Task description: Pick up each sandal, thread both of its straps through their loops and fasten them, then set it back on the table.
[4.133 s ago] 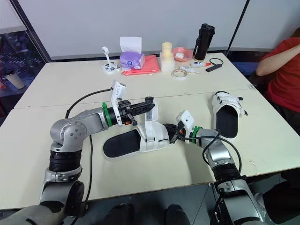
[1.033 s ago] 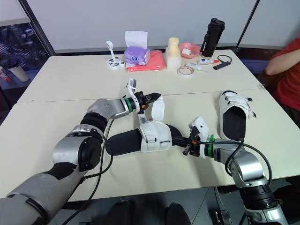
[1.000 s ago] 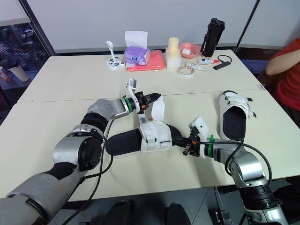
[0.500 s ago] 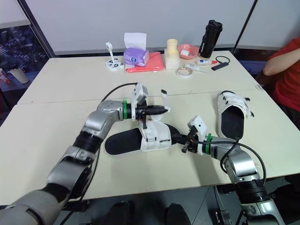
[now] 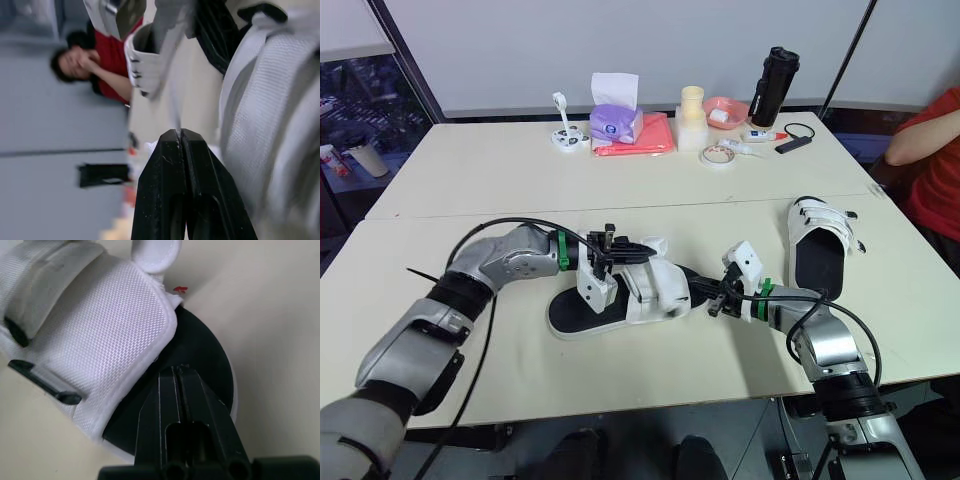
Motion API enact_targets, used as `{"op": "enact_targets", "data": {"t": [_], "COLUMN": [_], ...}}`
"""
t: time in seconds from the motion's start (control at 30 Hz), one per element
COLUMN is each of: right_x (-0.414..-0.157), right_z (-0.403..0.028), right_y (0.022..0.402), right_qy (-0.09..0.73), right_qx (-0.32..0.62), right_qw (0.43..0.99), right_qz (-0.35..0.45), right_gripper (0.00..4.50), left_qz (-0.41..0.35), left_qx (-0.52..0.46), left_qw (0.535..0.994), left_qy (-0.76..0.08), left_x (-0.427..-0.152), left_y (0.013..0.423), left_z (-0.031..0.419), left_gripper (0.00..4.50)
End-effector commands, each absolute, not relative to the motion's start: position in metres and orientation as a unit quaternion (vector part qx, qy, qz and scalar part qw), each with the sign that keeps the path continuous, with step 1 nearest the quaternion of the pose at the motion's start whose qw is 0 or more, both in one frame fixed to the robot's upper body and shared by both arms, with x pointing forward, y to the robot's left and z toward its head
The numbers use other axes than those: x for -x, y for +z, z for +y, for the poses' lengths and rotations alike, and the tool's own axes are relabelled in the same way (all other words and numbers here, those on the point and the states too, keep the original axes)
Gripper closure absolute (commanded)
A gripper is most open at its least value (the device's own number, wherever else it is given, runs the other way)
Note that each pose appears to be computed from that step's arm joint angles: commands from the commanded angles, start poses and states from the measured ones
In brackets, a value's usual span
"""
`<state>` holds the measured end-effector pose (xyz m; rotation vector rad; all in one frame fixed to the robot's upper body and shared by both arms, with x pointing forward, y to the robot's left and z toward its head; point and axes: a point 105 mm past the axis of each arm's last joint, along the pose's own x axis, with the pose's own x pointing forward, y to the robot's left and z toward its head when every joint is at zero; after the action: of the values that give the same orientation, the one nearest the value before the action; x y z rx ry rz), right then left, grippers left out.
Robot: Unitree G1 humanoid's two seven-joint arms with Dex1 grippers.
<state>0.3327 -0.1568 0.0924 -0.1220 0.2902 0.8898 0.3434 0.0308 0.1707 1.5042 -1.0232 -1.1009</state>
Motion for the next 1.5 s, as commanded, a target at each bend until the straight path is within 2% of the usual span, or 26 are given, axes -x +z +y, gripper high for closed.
{"op": "enact_targets", "data": {"t": [0.03, 0.13, 0.23, 0.47, 0.7, 0.8, 0.87, 1.0, 1.07, 1.23, 1.5], "right_x": [-0.334, -0.334, -0.334, -0.336, -0.339, -0.339, -0.339, -0.34, -0.341, -0.341, -0.342], "right_z": [-0.168, -0.168, -0.168, -0.167, -0.165, -0.164, -0.163, -0.16, -0.16, -0.16, -0.159], "right_y": [0.072, 0.07, 0.068, 0.066, 0.065, 0.064, 0.063, 0.062, 0.062, 0.061, 0.061], "right_qy": [0.397, 0.396, 0.396, 0.397, 0.399, 0.4, 0.401, 0.403, 0.404, 0.404, 0.403], "right_qx": [0.066, 0.067, 0.068, 0.069, 0.07, 0.07, 0.069, 0.068, 0.069, 0.069, 0.069], "right_qw": [0.898, 0.898, 0.897, 0.896, 0.895, 0.895, 0.894, 0.894, 0.894, 0.894, 0.894], "right_qz": [0.179, 0.18, 0.182, 0.184, 0.184, 0.185, 0.185, 0.184, 0.184, 0.184, 0.183], "right_gripper": [4.5, 4.5, 4.5, 4.5, 4.5, 4.5, 4.5, 4.5, 4.5, 4.5, 4.5], "left_qz": [-0.45, -0.442, -0.434, -0.424, -0.349, -0.261, -0.194, -0.055, -0.008, 0.08, 0.145], "left_qx": [-0.613, -0.608, -0.59, -0.534, -0.423, -0.299, -0.204, -0.042, -0.007, 0.034, 0.08], "left_qw": [0.494, 0.519, 0.548, 0.608, 0.728, 0.8, 0.825, 0.815, 0.797, 0.772, 0.762], "left_qy": [-0.421, -0.406, -0.404, -0.407, -0.41, -0.45, -0.49, -0.575, -0.604, -0.629, -0.626], "left_x": [-0.349, -0.358, -0.362, -0.363, -0.377, -0.38, -0.374, -0.346, -0.331, -0.308, -0.301], "left_y": [0.175, 0.173, 0.175, 0.188, 0.22, 0.234, 0.239, 0.238, 0.234, 0.219, 0.206], "left_z": [0.031, 0.033, 0.033, 0.034, 0.05, 0.058, 0.061, 0.064, 0.066, 0.069, 0.037], "left_gripper": [4.49, 4.49, 3.62, 0.06, 0.06, 0.06, 0.06, 0.06, 0.06, 0.06, 0.06]}}
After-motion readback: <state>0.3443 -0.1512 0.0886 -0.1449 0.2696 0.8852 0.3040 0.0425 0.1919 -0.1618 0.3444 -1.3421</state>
